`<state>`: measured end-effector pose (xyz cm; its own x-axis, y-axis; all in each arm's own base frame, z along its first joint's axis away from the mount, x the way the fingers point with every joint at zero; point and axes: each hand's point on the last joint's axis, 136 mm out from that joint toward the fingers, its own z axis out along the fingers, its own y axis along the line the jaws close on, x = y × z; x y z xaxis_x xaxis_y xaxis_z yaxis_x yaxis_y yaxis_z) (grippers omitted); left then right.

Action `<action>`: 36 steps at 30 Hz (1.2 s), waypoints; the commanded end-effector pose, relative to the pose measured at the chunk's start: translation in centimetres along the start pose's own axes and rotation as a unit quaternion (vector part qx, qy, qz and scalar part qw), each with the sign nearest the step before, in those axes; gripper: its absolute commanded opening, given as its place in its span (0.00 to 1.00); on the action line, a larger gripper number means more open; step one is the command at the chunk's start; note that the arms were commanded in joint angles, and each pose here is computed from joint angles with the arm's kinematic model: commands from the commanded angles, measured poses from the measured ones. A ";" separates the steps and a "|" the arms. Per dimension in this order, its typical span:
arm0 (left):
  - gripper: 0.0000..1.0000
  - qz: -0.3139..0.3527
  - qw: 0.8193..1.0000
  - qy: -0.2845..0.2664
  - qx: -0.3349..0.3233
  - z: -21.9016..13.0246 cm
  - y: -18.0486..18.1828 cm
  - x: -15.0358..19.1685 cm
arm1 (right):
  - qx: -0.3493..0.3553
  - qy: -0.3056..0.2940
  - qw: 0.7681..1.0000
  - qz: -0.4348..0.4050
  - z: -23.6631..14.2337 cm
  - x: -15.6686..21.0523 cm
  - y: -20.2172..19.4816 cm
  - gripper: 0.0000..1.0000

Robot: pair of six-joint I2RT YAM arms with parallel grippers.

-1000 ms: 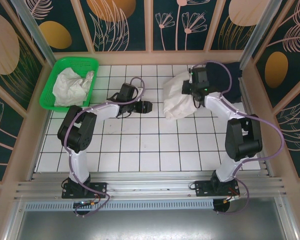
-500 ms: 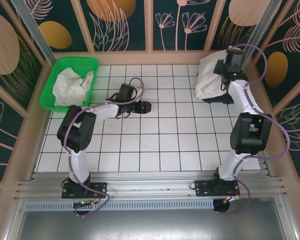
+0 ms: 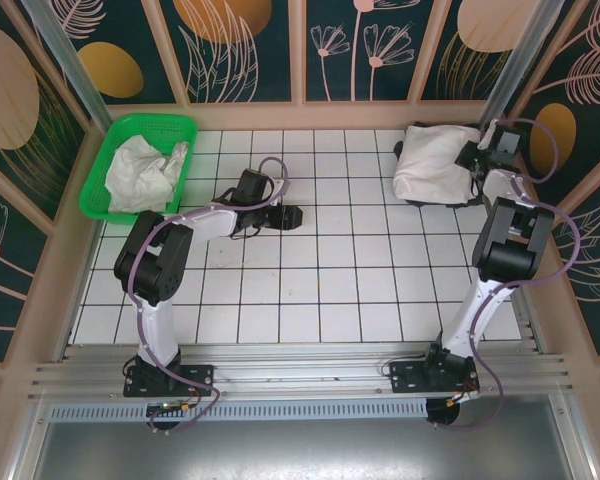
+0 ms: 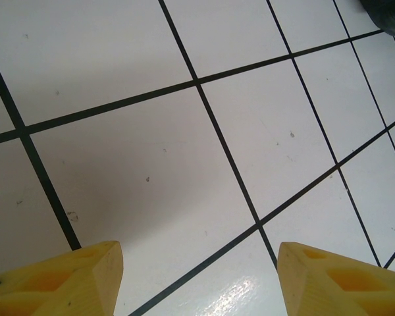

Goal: Fold and stack the t-shirts

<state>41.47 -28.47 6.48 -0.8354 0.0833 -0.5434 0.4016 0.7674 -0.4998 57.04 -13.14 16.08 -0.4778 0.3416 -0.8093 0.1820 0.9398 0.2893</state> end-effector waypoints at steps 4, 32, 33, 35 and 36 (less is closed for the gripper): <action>0.64 0.002 1.000 -0.005 0.013 0.2 -0.1 -0.2 | -0.044 -0.087 0.994 -0.041 -1.9 -5.4 1.9 0.00; 0.98 0.037 0.988 -0.148 -0.026 -8.2 -2.4 -5.0 | 0.058 -0.021 0.998 -0.005 -4.1 -1.7 -1.4 0.99; 0.99 0.043 0.985 -0.165 -0.029 -9.0 -2.6 -5.5 | 0.045 -0.030 0.999 -0.001 -4.6 -1.2 -0.8 0.99; 0.99 0.050 0.978 -0.198 -0.044 -10.9 -2.8 -6.2 | 0.027 -0.052 0.998 -0.005 -6.0 -1.0 0.7 0.99; 0.99 0.054 0.973 -0.216 -0.055 -12.0 -2.7 -6.6 | 0.025 -0.061 0.998 -0.011 -6.6 -0.8 1.5 0.99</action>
<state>40.59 -25.33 16.23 -0.6598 -0.0448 -0.7501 0.4276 0.7985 -0.4238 51.92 -13.81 17.33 -0.4859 0.3412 -0.8046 0.2684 0.9344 0.2341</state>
